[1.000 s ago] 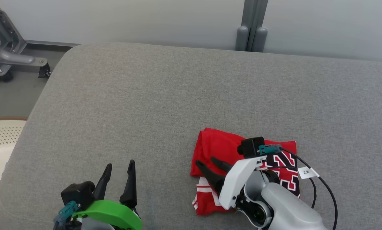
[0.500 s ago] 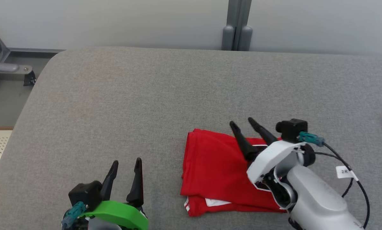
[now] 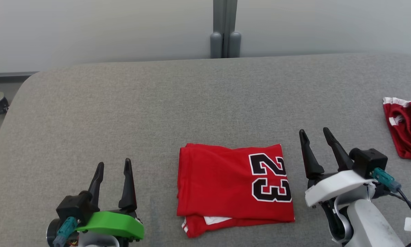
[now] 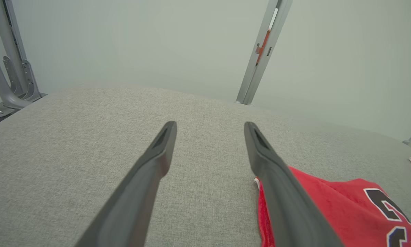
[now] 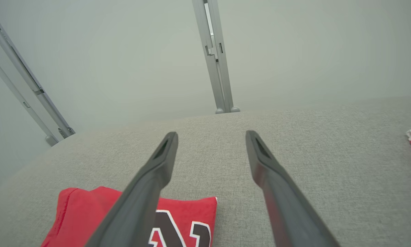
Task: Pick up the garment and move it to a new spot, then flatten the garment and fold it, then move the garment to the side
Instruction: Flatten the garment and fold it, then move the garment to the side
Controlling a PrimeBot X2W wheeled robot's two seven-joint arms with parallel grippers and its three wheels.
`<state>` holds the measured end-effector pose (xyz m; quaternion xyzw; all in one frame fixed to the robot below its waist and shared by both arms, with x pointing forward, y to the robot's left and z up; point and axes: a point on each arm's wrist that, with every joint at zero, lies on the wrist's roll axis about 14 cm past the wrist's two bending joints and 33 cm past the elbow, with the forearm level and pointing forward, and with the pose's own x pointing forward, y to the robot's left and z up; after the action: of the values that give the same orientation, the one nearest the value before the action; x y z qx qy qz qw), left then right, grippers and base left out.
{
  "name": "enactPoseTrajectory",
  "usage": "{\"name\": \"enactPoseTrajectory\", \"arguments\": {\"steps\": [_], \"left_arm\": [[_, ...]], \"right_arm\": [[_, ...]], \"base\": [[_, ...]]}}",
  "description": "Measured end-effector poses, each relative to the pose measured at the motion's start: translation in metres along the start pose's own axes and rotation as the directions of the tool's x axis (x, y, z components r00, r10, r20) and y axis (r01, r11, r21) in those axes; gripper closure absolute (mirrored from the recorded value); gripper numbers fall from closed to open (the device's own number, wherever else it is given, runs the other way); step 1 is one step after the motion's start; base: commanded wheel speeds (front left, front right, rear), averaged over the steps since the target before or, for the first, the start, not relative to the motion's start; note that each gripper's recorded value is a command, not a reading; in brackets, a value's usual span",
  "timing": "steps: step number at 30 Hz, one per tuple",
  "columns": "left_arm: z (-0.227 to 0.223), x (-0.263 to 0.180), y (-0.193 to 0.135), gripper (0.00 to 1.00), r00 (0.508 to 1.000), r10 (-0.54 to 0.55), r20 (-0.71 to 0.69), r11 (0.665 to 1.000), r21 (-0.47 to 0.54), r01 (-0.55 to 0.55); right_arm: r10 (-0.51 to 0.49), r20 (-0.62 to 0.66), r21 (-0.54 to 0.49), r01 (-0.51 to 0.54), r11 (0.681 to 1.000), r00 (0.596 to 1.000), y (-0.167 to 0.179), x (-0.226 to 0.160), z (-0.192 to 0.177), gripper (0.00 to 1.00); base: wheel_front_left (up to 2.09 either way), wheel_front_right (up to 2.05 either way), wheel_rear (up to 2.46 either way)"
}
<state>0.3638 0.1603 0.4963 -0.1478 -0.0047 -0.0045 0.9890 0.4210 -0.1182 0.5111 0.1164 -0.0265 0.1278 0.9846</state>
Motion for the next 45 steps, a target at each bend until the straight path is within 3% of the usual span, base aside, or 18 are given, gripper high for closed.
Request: {"name": "enactPoseTrajectory", "arguments": {"steps": [11,30,37,45], "left_arm": [[-0.014,-0.011,0.002,0.0,1.0,-0.004,-0.031,0.997,0.075,0.006],[-0.019,-0.019,0.009,0.0,0.999,0.011,-0.034,0.996,0.086,-0.008],[-0.02,-0.02,0.013,0.0,0.999,0.023,-0.036,0.996,0.088,-0.019],[-0.021,-0.023,0.021,0.0,0.998,0.054,-0.037,0.995,0.088,-0.05]], "right_arm": [[-0.094,0.047,-0.034,0.095,0.995,0.994,-0.015,-0.047,0.009,0.0],[-0.095,0.041,-0.03,0.096,0.995,0.995,-0.012,-0.051,0.006,0.0],[-0.141,-0.124,-0.028,0.139,0.99,0.982,-0.027,-0.053,-0.026,0.0],[-0.09,-0.319,-0.037,0.083,0.996,0.944,-0.014,-0.035,-0.051,0.0]], "base": [[0.0,0.0,0.0],[0.0,0.0,0.0],[0.0,0.0,0.0],[0.0,0.0,0.0]]}}
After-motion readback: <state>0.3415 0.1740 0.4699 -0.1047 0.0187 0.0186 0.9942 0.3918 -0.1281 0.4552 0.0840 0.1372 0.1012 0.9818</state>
